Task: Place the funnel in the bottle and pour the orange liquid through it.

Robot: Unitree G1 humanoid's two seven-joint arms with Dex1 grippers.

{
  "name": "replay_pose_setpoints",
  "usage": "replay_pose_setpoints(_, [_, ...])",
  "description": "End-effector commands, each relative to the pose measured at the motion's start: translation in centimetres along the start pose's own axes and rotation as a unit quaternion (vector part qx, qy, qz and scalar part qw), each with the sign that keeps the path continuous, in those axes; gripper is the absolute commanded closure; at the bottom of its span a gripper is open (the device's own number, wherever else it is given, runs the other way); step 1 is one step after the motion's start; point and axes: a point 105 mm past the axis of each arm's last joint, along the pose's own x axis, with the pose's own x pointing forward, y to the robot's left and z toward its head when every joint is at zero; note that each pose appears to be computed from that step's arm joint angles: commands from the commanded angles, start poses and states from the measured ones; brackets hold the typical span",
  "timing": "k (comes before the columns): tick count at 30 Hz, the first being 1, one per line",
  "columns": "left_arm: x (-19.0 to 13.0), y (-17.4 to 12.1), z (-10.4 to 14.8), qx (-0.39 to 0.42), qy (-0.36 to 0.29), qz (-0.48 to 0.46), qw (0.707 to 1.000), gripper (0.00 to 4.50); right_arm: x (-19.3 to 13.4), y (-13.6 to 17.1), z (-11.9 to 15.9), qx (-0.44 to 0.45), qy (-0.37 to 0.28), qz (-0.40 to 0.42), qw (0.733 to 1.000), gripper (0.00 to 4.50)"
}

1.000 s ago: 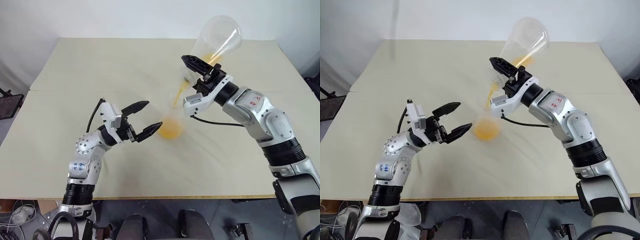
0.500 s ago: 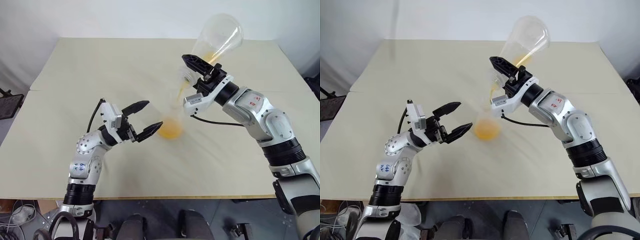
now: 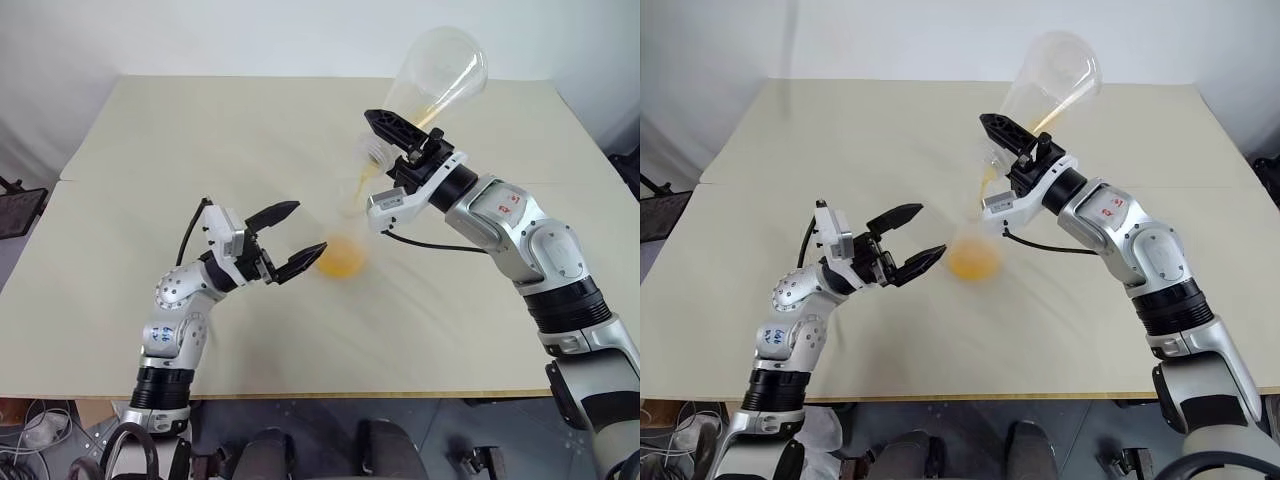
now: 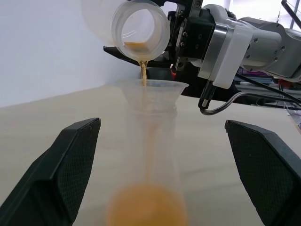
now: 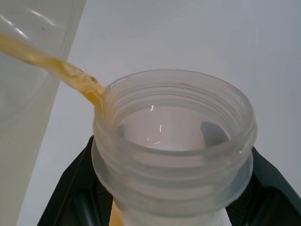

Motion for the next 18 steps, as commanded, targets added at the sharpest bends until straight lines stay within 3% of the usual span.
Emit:
replay_pose_setpoints(1, [0.31, -0.01, 0.72, 0.016, -0.013, -0.003, 1.000, 0.00, 0.08, -1.55, 0.00, -0.012, -0.001, -0.030, 0.999, 2.02])
replay_pose_setpoints(18, [0.52, 0.03, 0.61, 0.015, -0.018, -0.003, 1.000, 0.00, -0.06, -1.78, 0.35, -0.013, -0.004, -0.043, 0.999, 2.02])
